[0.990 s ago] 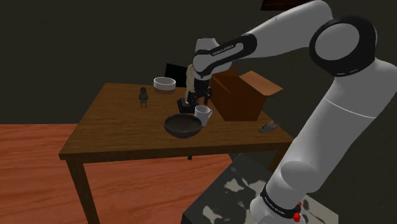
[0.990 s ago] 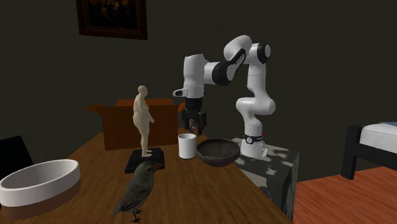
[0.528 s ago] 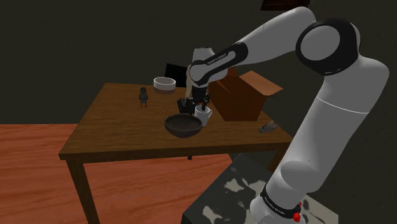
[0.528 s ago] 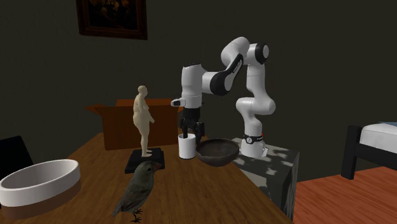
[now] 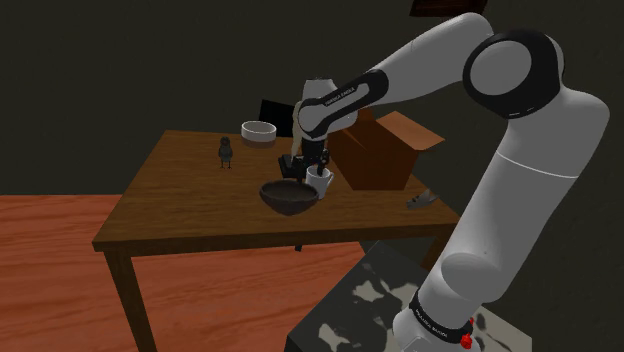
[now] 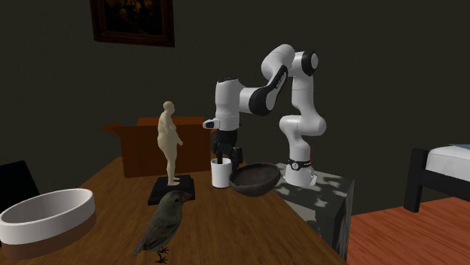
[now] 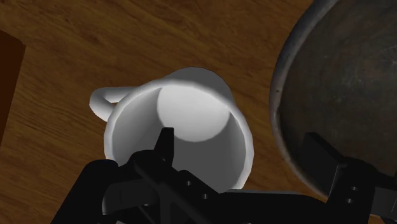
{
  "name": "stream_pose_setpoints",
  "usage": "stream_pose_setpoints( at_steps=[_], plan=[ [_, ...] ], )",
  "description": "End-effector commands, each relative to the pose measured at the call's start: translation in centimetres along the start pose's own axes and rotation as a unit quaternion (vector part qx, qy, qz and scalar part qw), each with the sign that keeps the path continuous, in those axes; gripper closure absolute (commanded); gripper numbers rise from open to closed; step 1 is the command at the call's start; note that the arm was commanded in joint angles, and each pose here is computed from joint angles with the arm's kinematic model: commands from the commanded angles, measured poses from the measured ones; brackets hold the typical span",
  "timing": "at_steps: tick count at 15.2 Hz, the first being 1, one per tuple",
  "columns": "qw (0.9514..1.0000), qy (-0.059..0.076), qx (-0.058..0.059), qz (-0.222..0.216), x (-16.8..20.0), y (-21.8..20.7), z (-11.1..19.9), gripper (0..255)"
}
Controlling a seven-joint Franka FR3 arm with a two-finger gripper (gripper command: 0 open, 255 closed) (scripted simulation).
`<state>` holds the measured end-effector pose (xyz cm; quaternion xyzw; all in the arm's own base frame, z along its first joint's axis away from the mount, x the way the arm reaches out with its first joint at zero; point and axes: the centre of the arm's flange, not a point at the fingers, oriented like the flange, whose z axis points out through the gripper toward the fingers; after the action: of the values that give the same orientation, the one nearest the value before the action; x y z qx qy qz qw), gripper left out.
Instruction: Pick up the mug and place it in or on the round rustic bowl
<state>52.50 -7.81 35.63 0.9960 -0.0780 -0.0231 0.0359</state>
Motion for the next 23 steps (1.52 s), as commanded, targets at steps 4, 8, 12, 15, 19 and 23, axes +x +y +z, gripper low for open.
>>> stream_pose_setpoints(
  at_steps=[4,8,12,15,19,23],
  plan=[
    [1.0000,-0.001,0.000,0.000,0.0,0.0,0.0,255],
    [1.0000,-0.001,0.000,0.000,0.0,0.0,0.0,255],
    [1.0000,-0.001,0.000,0.000,0.0,0.0,-0.5,255],
    [1.0000,-0.001,0.000,0.000,-0.1,0.1,-2.1,255],
    [1.0000,-0.001,0.000,0.000,-0.2,0.3,-4.2,255],
    [1.0000,-0.001,0.000,0.000,-0.3,0.5,-6.3,255]
  ],
)
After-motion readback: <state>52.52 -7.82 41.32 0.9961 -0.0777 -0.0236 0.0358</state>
